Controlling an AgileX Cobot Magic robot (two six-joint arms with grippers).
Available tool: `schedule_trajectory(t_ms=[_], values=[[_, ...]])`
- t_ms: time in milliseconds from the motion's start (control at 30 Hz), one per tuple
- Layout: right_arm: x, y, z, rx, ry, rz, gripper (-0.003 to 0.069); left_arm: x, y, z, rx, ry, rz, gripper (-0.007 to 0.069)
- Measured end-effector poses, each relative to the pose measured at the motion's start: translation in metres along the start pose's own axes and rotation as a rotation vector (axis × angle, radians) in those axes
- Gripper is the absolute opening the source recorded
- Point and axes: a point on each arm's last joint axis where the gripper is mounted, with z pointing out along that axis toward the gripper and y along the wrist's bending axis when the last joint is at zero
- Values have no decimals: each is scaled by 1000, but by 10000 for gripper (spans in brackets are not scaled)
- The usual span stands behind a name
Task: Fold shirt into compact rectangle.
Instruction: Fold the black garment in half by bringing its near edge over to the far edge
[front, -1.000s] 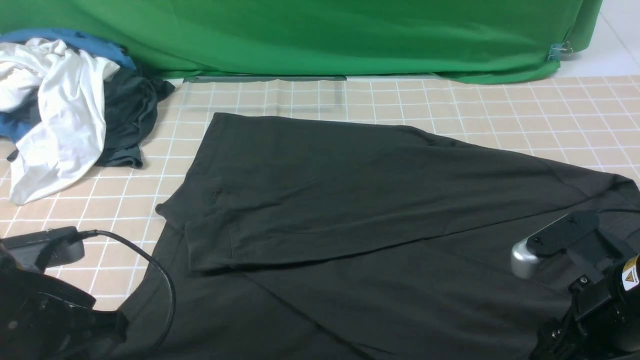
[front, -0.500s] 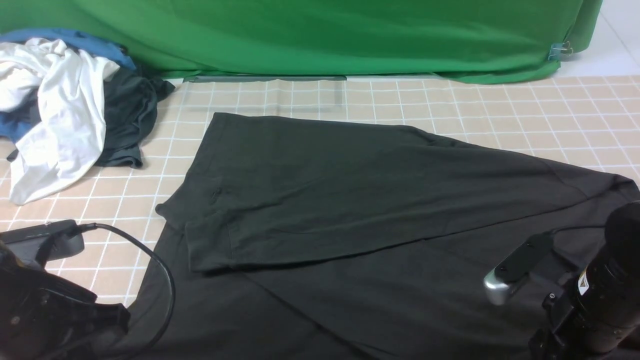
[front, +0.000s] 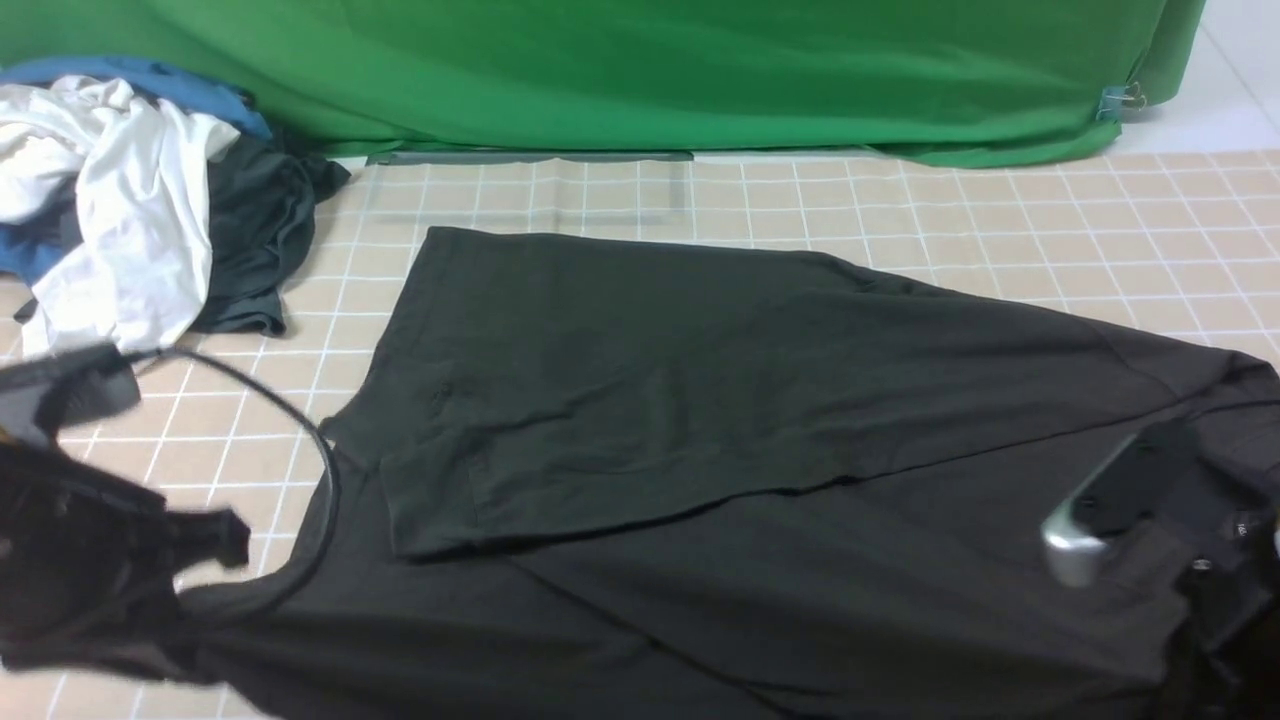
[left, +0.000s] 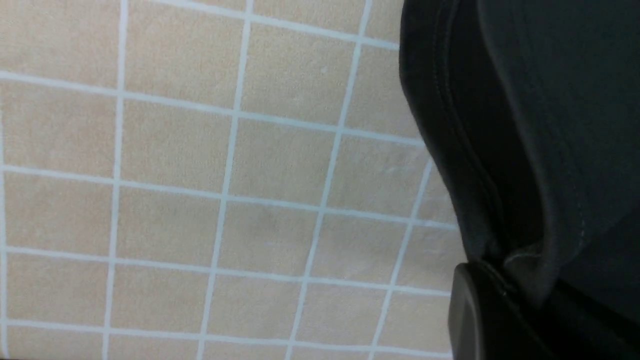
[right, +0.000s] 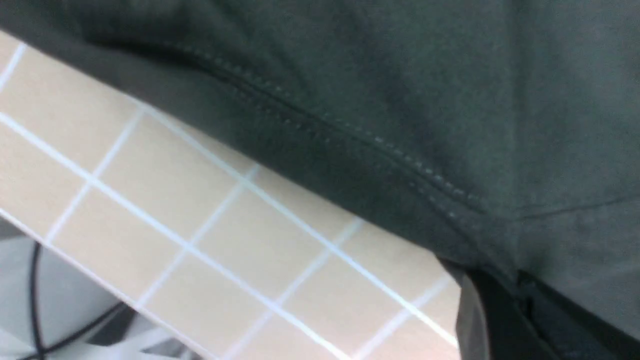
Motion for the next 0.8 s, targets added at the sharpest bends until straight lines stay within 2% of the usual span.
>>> schedule_trajectory(t_ms=[167, 433, 567, 633, 800], values=[[2, -7, -16, 64, -44, 9, 41, -20, -9, -22, 47, -106, -75, 28], [-18, -57, -28, 115, -83, 168, 41, -90, -31, -28, 120, -158, -136, 27], [-36, -84, -25, 110, -75, 225, 41, -129, -44, -23, 158, -165, -151, 28], [-52, -105, -24, 106, -83, 263, 41, -161, -54, -17, 186, -173, -155, 28], [-94, -139, -18, 102, -98, 264, 41, -223, -70, -3, 212, -232, -144, 28]])
